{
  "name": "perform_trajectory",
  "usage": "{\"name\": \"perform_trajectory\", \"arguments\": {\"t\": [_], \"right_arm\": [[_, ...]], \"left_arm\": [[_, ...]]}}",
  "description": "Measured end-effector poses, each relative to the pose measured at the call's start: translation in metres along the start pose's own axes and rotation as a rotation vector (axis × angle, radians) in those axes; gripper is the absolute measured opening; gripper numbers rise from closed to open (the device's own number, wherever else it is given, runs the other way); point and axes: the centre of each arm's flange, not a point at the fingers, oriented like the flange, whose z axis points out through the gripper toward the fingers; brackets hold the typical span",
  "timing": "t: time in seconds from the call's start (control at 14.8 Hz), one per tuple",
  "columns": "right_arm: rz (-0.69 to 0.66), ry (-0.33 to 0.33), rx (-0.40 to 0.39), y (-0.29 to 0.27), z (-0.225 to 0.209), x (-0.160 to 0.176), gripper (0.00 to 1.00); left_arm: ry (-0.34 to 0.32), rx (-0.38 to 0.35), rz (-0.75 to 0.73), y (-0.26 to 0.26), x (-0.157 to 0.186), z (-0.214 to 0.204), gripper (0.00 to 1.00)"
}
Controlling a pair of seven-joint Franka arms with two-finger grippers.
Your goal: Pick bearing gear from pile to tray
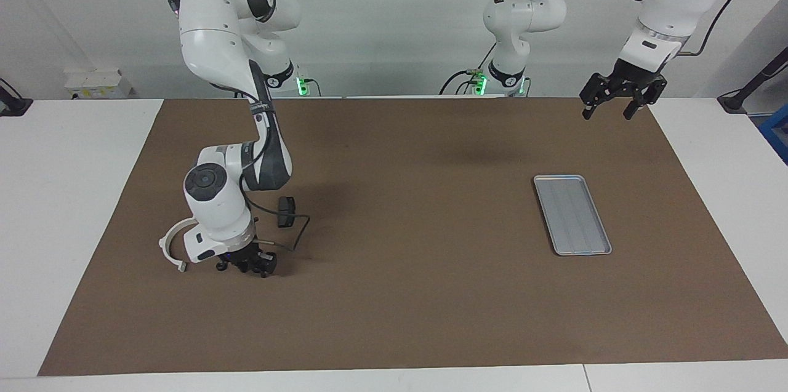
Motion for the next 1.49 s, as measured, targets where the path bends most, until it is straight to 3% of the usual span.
{"name": "perform_trajectory", "arguments": {"t": [0.07, 0.81, 1.22, 1.49], "right_arm": [[0.001, 0.001, 0.000, 0.000, 0.000, 0.000, 0.37], [0.001, -0.003, -0.001, 0.000, -0.001, 0.000, 0.37], [0.002, -0.076, -0.034, 0.000, -0.016, 0.003, 0.37], [-0.005, -0.113, -0.051, -0.003, -0.055, 0.006, 0.37]], "left_arm": [[0.001, 0.000, -0.003, 0.000, 0.000, 0.000, 1.00], [0.009, 0.000, -0.041, 0.000, 0.000, 0.000, 1.00], [0.018, 0.001, -0.042, 0.000, 0.001, 0.000, 1.00], [0.027, 0.001, -0.042, 0.000, 0.002, 0.000, 1.00]]}}
